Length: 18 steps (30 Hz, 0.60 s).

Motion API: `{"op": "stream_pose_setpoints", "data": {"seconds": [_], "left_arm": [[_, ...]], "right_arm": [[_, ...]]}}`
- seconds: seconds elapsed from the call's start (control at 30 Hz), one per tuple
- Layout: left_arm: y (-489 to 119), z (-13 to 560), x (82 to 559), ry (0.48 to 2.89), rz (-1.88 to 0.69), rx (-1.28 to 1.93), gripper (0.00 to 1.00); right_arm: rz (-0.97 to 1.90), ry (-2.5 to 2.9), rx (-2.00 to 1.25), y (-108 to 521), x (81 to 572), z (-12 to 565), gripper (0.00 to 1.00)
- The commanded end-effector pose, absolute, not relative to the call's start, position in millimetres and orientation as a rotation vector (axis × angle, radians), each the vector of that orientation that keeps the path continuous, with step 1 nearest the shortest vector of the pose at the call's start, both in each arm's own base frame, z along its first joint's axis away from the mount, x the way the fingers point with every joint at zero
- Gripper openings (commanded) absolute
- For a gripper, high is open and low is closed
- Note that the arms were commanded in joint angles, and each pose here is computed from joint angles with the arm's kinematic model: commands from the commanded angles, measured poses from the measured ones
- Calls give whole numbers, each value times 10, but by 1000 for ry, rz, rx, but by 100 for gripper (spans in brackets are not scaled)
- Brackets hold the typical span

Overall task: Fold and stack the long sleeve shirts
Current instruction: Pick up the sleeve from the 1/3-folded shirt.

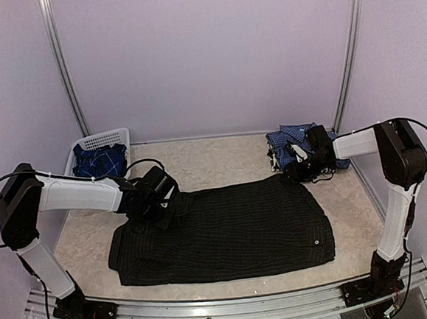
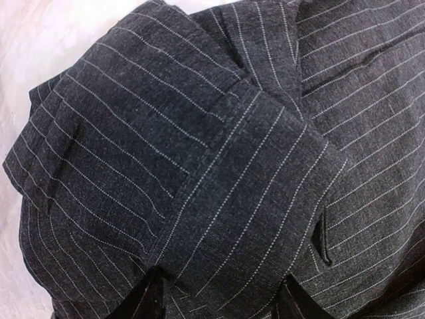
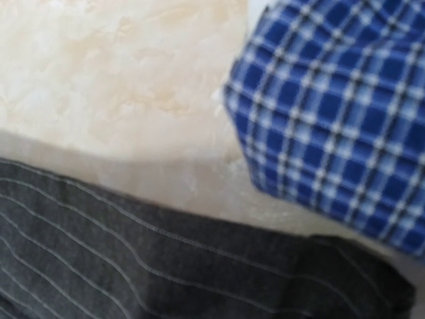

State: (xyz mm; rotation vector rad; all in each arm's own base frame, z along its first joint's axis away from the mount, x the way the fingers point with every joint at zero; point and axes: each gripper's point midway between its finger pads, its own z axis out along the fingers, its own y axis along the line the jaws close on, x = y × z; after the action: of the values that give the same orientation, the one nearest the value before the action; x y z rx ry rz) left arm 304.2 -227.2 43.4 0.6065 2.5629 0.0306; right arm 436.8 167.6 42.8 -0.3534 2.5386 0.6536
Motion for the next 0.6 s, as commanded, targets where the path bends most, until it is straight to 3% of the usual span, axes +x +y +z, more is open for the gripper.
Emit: {"op": "stream_pose_setpoints", "data": {"seconds": [0.0, 0.33, 0.57], "left_arm": [[-2326, 467, 3085, 2554, 38, 618, 41], [-2370, 652, 3139, 2526, 23, 612, 0], [-2374, 1033, 3225, 2460, 9, 578, 0]], "right_arm": [[670, 2538, -355, 1692, 4347, 429, 52], [621, 2490, -350, 1647, 4405, 653, 52], [559, 2457, -357, 1598, 4498, 841, 54]]}}
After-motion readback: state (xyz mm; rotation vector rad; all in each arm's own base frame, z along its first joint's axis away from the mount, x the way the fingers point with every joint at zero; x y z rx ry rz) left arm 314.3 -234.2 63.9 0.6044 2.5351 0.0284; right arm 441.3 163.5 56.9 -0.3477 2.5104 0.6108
